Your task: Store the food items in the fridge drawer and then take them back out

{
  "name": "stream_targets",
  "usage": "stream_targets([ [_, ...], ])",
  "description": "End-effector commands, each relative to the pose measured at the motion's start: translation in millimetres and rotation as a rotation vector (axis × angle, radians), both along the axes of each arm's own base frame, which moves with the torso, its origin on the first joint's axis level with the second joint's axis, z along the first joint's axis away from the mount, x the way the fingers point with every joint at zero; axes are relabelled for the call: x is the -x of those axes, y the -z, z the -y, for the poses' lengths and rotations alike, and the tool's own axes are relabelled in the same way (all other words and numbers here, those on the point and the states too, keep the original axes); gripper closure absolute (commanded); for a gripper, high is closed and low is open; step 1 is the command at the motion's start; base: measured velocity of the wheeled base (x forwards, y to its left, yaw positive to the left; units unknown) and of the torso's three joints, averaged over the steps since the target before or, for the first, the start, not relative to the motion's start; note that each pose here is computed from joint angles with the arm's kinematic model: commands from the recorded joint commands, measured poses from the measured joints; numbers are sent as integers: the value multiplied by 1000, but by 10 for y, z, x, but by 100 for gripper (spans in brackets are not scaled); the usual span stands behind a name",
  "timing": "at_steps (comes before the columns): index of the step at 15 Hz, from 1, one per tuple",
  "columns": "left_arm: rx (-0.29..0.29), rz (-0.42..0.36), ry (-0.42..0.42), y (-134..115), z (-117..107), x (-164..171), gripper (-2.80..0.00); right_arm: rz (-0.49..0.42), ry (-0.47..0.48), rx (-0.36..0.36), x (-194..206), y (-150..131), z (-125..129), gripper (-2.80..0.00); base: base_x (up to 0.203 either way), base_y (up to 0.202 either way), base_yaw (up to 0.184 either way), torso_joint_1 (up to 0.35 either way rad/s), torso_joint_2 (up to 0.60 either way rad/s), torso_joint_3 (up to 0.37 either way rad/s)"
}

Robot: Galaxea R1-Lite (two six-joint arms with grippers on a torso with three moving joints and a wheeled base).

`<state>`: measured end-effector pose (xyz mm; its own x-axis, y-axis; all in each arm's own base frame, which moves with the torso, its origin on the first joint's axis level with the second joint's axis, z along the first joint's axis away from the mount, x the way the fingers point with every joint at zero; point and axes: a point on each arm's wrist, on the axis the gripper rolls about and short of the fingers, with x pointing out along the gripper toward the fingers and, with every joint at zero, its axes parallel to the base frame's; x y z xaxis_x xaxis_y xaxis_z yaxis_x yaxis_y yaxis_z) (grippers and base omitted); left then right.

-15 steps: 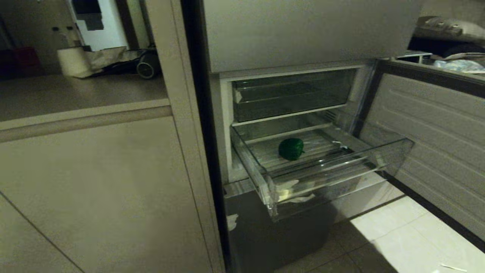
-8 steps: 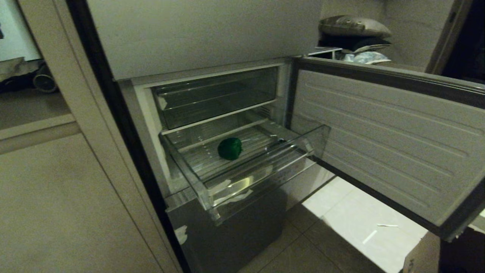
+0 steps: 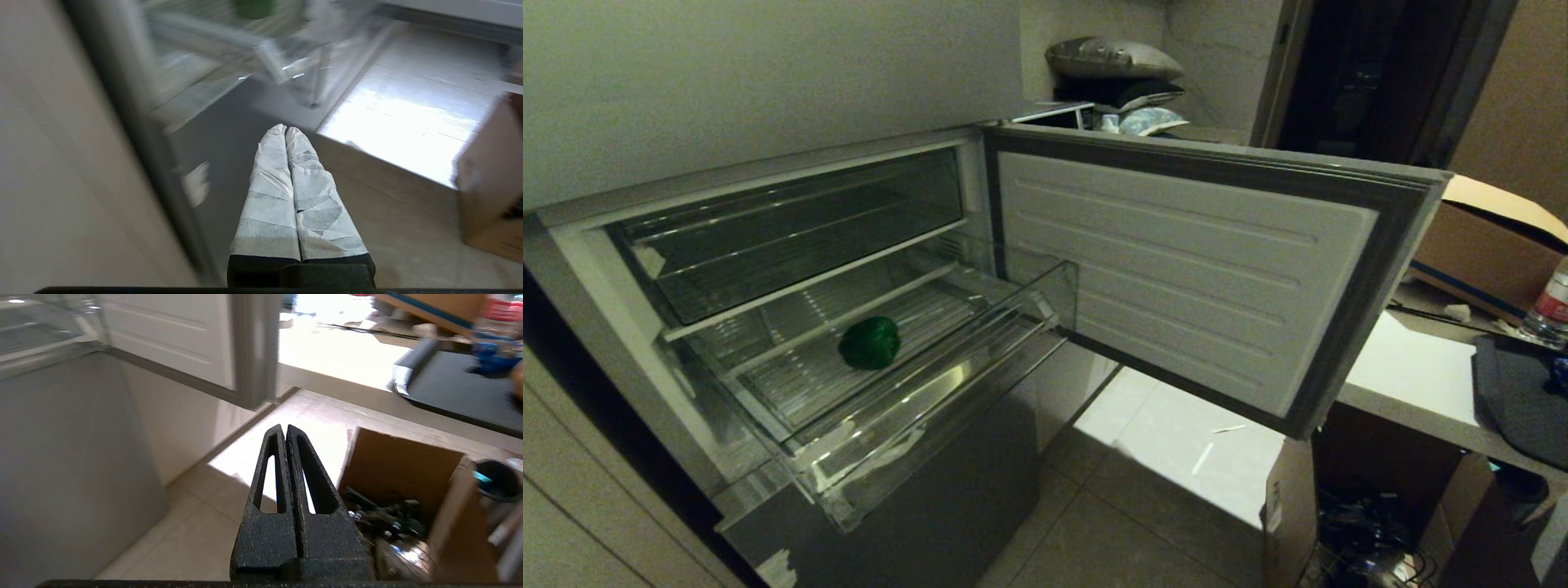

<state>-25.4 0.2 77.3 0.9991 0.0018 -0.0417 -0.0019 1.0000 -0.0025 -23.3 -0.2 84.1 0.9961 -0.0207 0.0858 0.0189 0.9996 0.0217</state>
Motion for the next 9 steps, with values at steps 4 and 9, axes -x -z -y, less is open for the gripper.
stream_targets([
  [4,0,-1,0,0,0,-1,0,-68,12,8,-65,-32,3,0,0,1,-19,1,1,0],
  [9,0,-1,0,0,0,-1,0,-246,138,-92,-567,-743,43,0,0,0,0,0,0,0],
])
